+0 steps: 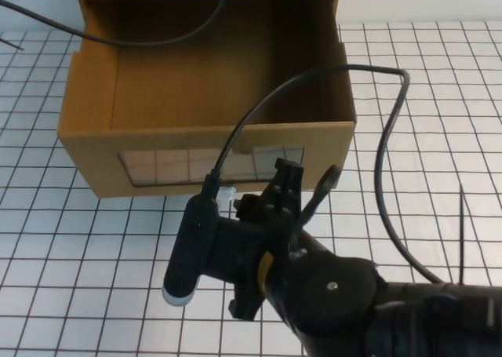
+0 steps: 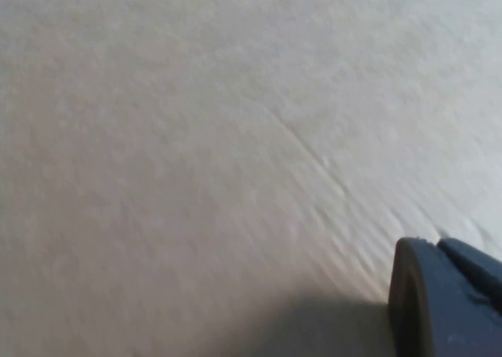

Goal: Open the shoe box
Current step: 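Pull the top drawer of the cardboard box fully open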

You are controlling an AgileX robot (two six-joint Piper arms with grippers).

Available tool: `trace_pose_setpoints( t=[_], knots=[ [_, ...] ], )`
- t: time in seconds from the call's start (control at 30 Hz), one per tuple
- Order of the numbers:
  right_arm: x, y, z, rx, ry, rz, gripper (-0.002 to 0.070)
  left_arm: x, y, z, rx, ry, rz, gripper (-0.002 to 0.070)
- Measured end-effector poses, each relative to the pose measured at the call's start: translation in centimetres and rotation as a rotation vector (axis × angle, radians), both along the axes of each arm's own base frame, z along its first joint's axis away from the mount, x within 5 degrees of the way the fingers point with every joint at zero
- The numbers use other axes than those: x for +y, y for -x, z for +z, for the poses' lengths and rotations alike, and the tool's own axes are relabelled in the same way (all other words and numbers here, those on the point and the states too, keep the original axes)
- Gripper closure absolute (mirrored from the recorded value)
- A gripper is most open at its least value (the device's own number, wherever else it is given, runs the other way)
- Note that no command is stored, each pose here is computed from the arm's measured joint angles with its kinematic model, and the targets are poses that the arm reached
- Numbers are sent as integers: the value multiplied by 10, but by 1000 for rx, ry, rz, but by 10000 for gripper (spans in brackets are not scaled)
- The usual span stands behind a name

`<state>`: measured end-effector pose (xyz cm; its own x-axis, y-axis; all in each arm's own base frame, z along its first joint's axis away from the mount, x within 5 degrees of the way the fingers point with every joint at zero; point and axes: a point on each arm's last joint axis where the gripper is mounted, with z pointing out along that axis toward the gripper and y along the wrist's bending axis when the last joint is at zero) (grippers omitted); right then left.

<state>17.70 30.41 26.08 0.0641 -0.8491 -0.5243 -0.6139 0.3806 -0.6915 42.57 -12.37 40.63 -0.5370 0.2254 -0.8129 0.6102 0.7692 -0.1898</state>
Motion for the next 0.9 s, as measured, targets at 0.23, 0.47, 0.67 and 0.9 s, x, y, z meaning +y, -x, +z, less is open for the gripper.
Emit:
trace_pose_setpoints(
  t=[0.23,0.47,0.67,0.9],
  knots=[
    [-22,24,46,-7,-156,-89,563,8,46,48,-88,-45,-58,677],
    [-89,12,97,21,-361,-338,679,21,110,91,-224,-40,-50,677],
    [-154,-12,106,160,-437,-601,687,37,163,70,-299,-45,33,677],
    [-213,-17,105,395,-467,-742,688,61,252,17,-437,-7,146,677]
  ],
)
